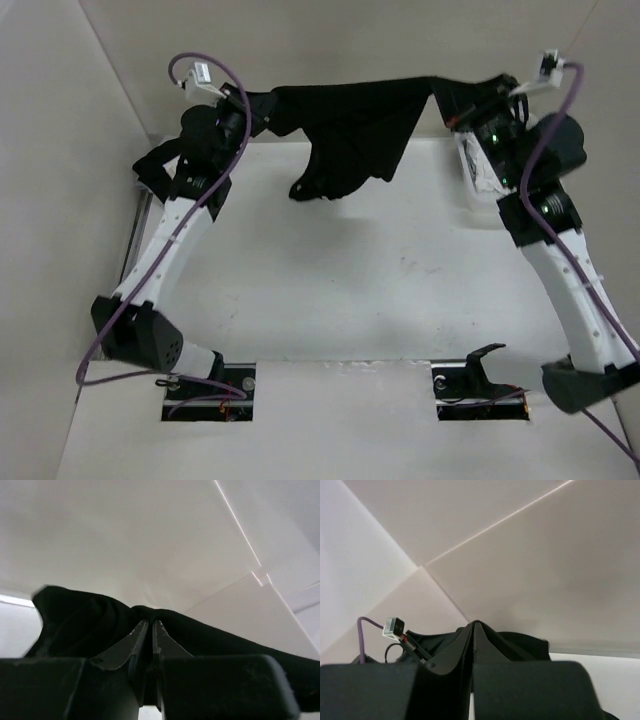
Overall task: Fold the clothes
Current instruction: Flatten the tank top out
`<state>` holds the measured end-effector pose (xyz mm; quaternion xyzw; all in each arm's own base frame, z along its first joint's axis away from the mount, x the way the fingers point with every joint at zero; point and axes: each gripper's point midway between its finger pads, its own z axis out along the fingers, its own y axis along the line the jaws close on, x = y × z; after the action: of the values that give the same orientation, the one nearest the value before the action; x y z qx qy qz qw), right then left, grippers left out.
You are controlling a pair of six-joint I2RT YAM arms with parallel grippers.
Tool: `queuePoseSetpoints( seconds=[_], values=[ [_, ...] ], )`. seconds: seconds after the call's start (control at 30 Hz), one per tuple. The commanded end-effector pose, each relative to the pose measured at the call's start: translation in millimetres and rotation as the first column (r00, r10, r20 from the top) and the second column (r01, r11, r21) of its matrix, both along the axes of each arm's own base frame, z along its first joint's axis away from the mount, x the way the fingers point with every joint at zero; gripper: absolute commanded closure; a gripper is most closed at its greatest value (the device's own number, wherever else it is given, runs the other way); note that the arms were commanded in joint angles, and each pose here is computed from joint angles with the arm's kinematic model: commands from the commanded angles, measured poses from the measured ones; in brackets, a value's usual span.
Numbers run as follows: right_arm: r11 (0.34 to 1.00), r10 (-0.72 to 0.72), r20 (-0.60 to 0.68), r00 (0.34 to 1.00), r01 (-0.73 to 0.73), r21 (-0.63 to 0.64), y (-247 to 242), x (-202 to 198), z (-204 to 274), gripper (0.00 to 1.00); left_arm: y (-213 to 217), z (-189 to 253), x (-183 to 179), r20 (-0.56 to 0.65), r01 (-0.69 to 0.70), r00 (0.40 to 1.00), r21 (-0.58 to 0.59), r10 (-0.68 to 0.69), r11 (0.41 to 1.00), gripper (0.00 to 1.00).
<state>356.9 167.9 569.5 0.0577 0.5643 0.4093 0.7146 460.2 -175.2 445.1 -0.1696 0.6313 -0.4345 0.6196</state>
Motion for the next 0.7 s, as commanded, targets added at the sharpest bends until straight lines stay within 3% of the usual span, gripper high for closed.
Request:
queuePoseSetpoints(
  seconds=[0.0,0.13,0.2,0.3,0.37,0.47,0.67],
  values=[
    [0.997,0.079,-0.096,0.992,-0.08,-0.007,16.6,-23.5,-61.3,0.97,10.7,-16.0,-36.5,-0.017,-0.028,0.999,0.052,0.029,0.998,0.92],
    [0.996,0.089,-0.25,0.964,-0.086,0.024,21.7,-62.2,-177.8,0.97,23.3,-87.3,-65.5,-0.131,-0.043,0.99,0.13,0.061,0.991,0.86],
    [0.987,0.161,-0.35,0.923,-0.16,0.03,37.7,-93.5,-247.8,0.97,33.3,-137.5,-88.1,-0.223,-0.043,0.971,0.177,0.082,0.983,0.7],
    [0.973,0.198,-0.571,0.796,-0.229,0.018,54.5,-136.4,-363.5,0.96,54.6,-216.6,-124.8,-0.356,-0.066,0.922,0.245,0.154,0.967,0.51],
    [0.975,0.151,-0.672,0.725,-0.222,-0.02,52.0,-156.3,-419.8,0.96,72.7,-252.2,-143.2,-0.42,-0.093,0.883,0.287,0.213,0.953,0.49],
    [0.976,0.081,-0.739,0.668,-0.205,-0.078,44.4,-169.6,-457.6,0.96,83.0,-290.7,-165.8,-0.474,-0.081,0.844,0.347,0.25,0.934,0.5],
    [0.977,-0.055,-0.773,0.632,-0.126,-0.172,20.8,-164.8,-477.4,0.94,105.3,-360.6,-201.5,-0.573,-0.053,0.729,0.498,0.374,0.865,0.55]
  ],
)
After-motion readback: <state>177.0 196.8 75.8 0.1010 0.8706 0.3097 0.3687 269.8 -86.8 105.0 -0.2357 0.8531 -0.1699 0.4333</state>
